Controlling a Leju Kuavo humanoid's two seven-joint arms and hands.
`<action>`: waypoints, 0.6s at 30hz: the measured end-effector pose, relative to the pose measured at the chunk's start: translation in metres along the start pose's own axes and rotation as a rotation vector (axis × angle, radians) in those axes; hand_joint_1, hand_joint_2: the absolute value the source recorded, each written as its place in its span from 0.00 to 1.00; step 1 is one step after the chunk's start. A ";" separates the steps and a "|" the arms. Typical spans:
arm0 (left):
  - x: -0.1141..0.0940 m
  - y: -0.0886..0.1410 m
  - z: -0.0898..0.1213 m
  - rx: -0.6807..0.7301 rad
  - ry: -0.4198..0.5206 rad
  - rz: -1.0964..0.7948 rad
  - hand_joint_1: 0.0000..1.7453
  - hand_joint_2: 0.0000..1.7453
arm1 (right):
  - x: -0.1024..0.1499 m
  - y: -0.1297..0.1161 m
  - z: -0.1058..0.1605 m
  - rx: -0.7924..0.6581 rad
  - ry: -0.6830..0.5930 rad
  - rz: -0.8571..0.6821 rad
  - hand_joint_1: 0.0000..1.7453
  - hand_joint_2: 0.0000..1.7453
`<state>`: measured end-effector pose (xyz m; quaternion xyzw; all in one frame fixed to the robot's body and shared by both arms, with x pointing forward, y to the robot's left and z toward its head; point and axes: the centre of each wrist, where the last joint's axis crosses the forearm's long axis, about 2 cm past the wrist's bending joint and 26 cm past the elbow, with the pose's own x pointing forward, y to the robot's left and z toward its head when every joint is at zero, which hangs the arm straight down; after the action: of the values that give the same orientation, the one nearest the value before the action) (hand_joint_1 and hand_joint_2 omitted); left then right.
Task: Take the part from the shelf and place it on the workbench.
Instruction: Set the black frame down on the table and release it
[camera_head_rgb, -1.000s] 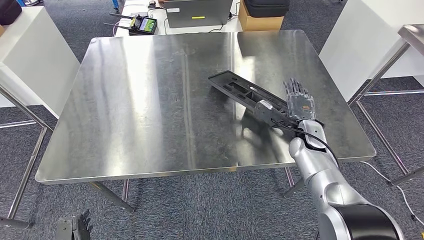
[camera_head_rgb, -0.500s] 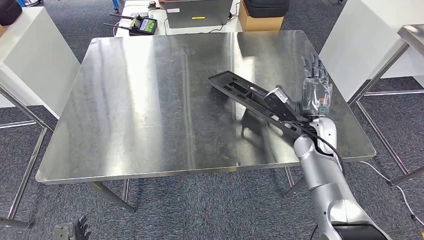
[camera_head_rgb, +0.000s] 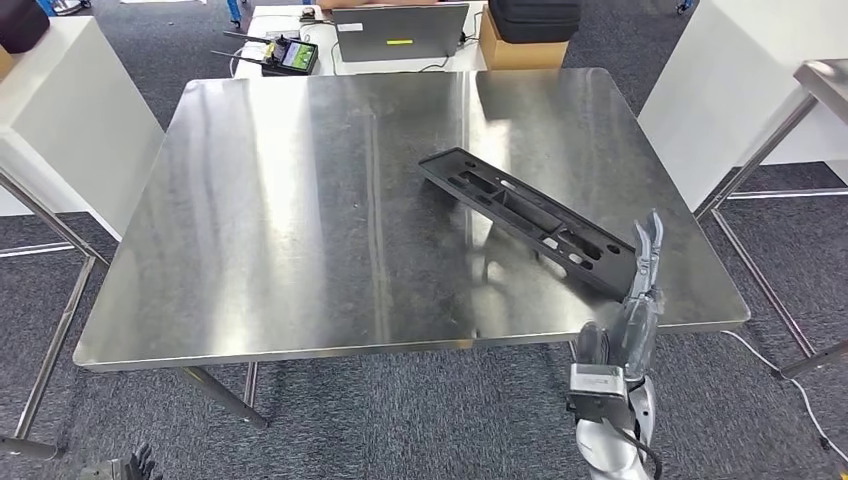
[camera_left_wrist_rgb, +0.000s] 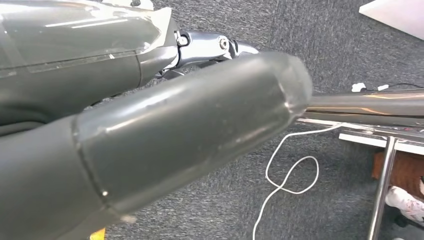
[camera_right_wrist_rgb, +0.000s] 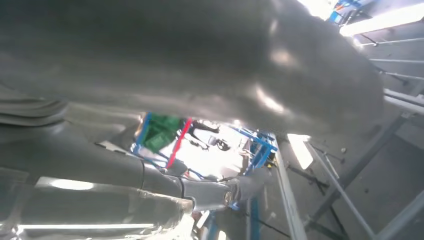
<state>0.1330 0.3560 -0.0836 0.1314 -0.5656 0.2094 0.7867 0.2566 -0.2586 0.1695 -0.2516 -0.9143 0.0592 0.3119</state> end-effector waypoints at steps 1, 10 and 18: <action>0.000 0.000 0.000 0.005 0.000 0.006 0.00 0.00 | 0.002 0.000 0.004 -0.004 0.013 -0.017 0.00 0.00; -0.006 0.012 0.011 0.055 0.003 0.063 0.00 0.00 | 0.000 -0.014 0.028 -0.059 0.149 -0.102 0.00 0.00; -0.013 0.023 0.025 0.076 0.008 0.060 0.00 0.00 | -0.006 -0.022 0.036 -0.077 0.202 -0.092 0.00 0.00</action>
<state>0.0973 0.3624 -0.0882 0.1435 -0.5578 0.2548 0.7768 0.2294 -0.2787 0.1431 -0.2257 -0.8904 -0.0158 0.3948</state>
